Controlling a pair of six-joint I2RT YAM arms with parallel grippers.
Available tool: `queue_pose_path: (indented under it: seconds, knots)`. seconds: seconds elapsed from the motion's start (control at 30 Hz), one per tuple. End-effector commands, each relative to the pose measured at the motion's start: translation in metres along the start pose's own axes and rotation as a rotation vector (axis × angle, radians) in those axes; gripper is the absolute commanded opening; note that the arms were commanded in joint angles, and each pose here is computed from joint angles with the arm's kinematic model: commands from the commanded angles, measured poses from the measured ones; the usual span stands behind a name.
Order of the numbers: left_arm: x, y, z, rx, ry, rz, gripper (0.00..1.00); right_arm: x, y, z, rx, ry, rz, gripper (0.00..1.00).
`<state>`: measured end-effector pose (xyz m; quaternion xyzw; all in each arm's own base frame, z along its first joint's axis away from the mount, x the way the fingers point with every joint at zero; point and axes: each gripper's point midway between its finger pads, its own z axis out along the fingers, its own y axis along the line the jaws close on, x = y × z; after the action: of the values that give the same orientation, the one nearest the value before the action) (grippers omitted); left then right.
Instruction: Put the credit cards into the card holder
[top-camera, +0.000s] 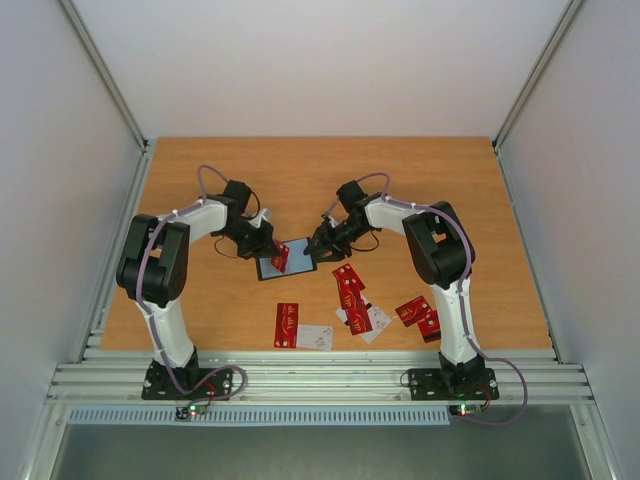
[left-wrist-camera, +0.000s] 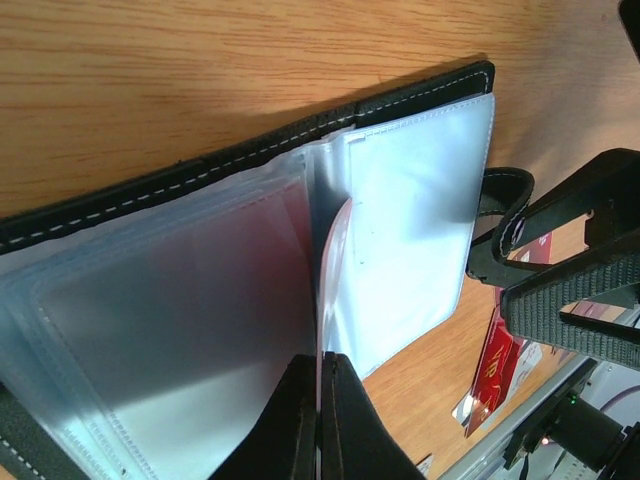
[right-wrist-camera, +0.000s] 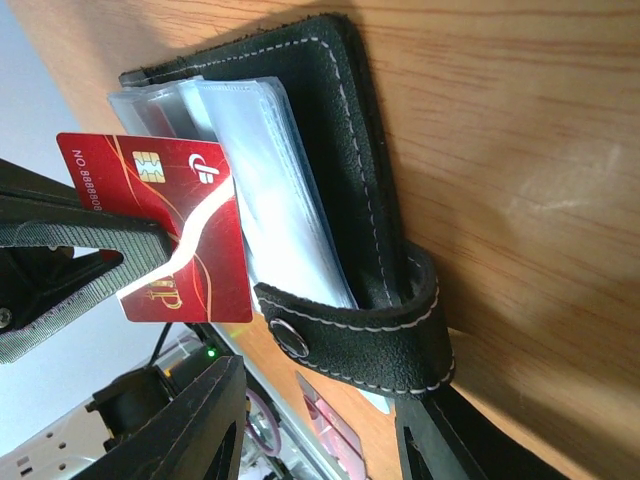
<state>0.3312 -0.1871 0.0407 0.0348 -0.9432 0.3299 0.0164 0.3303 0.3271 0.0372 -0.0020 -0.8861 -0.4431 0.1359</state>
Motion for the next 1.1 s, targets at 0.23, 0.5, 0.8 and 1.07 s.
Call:
queue_pose_path:
  seconds: [0.23, 0.5, 0.8, 1.07]
  knots:
    - [-0.006, -0.003, 0.000, -0.038, -0.008, -0.047, 0.00, 0.000, -0.001, 0.004, -0.008, 0.024, -0.012, 0.42]
    - [-0.008, -0.015, 0.003, 0.014, 0.002, -0.078, 0.00, 0.000, -0.003, 0.006, -0.010, 0.028, -0.011, 0.42]
    - [-0.007, -0.025, 0.011, 0.094, 0.010, -0.072, 0.00, 0.000, -0.004, 0.007, -0.012, 0.031, -0.012, 0.42]
    - [-0.004, -0.026, 0.012, 0.115, 0.012, -0.002, 0.00, 0.000, -0.005, 0.008, -0.010, 0.037, -0.013, 0.42]
